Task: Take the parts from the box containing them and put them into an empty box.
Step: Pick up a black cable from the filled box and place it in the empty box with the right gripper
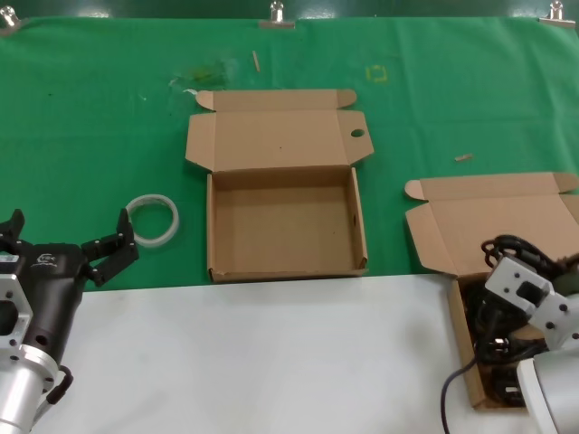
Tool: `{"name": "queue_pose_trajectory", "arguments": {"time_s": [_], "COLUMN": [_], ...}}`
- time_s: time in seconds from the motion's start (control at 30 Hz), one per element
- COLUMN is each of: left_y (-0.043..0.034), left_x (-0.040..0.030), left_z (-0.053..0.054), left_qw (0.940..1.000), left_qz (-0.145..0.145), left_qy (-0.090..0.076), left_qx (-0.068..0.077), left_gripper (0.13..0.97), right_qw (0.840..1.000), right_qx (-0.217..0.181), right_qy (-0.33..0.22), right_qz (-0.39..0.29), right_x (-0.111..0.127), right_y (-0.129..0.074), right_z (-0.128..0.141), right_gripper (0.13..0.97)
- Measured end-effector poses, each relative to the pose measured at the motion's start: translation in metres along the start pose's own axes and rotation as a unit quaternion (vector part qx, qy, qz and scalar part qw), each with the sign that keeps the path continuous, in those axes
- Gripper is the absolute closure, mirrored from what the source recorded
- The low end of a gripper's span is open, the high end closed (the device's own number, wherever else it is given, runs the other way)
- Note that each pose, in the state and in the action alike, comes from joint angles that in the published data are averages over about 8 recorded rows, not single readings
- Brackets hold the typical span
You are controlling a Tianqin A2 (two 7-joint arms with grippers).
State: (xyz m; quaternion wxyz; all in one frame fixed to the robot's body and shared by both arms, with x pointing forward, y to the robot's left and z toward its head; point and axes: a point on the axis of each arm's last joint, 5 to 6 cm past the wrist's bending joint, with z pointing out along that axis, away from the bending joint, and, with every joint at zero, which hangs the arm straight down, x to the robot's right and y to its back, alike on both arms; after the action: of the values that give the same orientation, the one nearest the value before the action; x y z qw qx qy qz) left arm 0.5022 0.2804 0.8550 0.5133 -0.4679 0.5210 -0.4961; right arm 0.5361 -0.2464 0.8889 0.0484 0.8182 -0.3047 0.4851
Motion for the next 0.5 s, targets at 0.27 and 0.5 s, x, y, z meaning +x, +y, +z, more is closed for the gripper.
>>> {"name": "queue_pose_trajectory", "arguments": {"time_s": [0.27, 0.5], "left_y": [0.0000, 0.0000], "left_x": [0.0000, 0.0000], "left_z": [0.000, 0.000], "left_qw": [1.0000, 1.0000], "left_qz": [0.000, 0.000], "left_qy": [0.000, 0.000], "left_qx": [0.000, 0.000], "left_gripper": [0.132, 0.132], "right_qw": [0.998, 0.991], "right_qx": [0.055, 0.124], "right_qy": [0.032, 0.047], "right_qz": [-0.009, -0.031], "right_x": [0.014, 0.009], "right_y": [-0.026, -0.063], "right_z": [-0.029, -0.036], "right_gripper": [0.893, 0.893]}}
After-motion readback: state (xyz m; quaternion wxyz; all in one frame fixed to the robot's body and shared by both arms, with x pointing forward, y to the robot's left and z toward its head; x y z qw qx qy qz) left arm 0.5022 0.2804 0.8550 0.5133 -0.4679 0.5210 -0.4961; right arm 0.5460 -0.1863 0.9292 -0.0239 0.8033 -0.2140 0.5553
